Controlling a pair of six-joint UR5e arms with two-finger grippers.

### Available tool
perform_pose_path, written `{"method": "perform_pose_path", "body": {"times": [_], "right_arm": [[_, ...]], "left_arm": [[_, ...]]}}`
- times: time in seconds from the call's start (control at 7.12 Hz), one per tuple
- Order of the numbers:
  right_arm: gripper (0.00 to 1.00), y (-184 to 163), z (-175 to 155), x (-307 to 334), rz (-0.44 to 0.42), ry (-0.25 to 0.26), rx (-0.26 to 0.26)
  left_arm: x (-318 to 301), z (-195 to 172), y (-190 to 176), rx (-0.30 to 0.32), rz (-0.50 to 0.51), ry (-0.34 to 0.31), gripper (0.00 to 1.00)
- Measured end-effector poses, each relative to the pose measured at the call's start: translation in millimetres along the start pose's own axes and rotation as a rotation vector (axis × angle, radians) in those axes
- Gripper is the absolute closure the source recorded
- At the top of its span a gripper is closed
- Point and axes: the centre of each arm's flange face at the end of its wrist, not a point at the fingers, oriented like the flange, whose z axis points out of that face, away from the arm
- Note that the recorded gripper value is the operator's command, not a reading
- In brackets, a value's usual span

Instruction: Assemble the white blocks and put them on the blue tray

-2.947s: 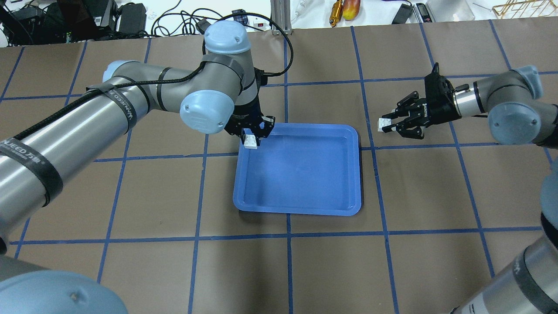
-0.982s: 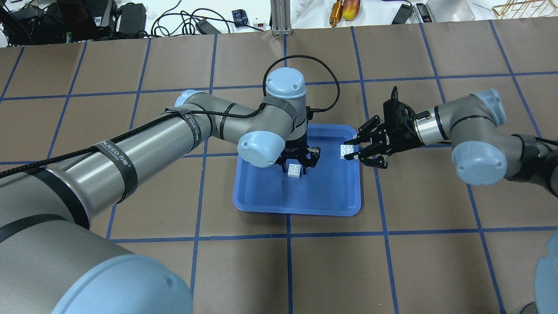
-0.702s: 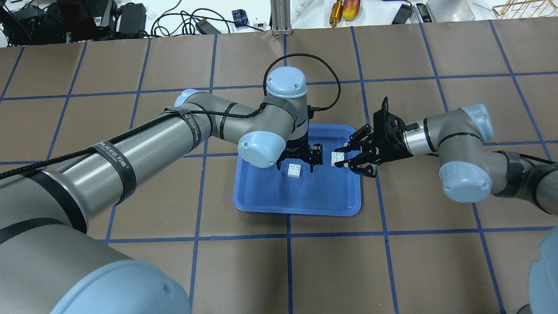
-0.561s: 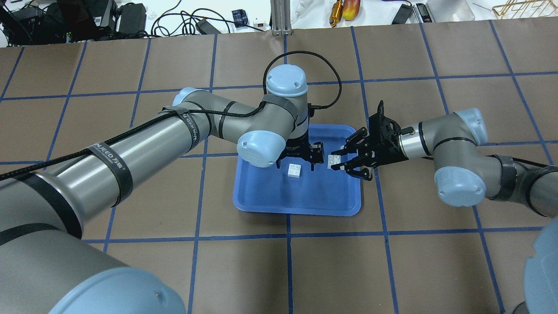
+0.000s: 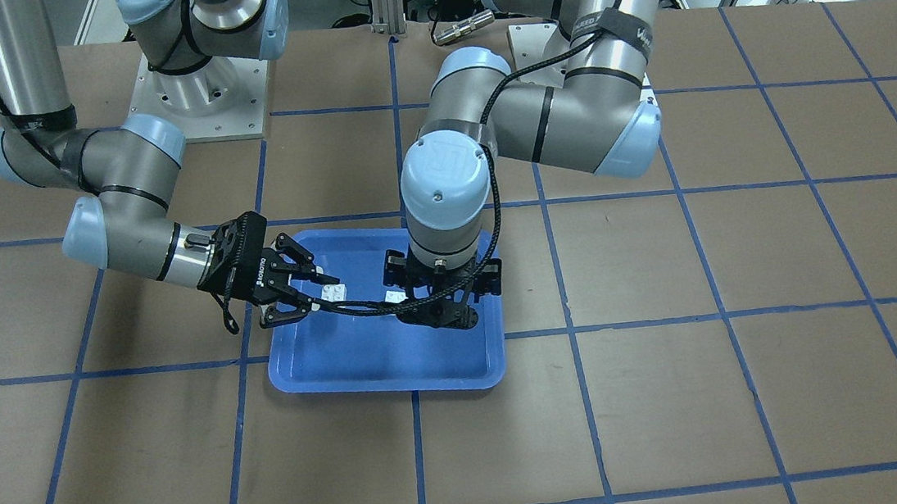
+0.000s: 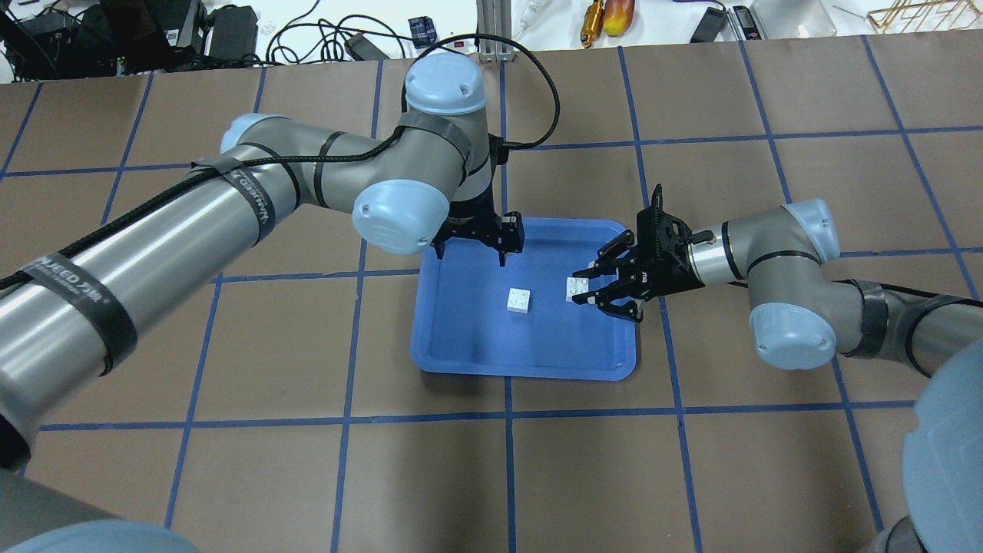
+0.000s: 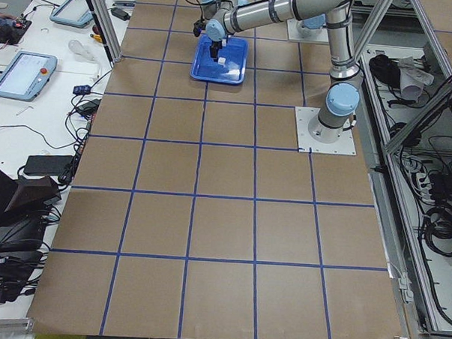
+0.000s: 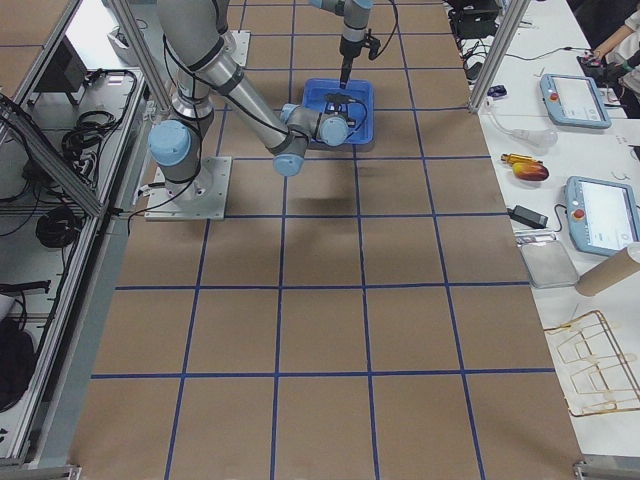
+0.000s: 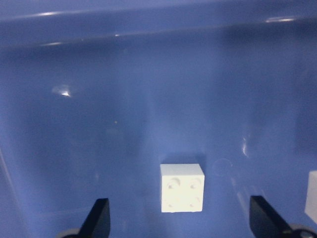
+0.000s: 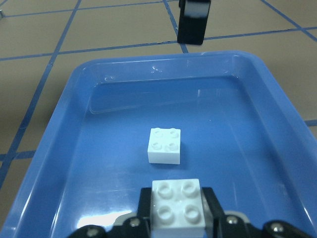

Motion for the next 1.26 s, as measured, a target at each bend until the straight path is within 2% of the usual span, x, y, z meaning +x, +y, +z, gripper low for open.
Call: {"method": "perform_pose_path", "body": {"times": [0.56,0.98,1.26], "right_arm": [[0.96,-2.1,31.5,-1.7,0.025,-0.006,0.012],[0.96,-6.3,38.8,-4.8,0.046,-0.015,0.003],[0.96,-7.3,42.2,-5.9,0.044,-0.021,-0.001]], "left_arm": [[-107.8,-105.0,17.4,0.033,-0.073,-0.037,0.0],[-178.5,-153.4,47.5,0.039,-0.157,-0.039,0.0],[-194.5,-173.3,66.1,0.056,-0.183,-0.038,0.0]]}}
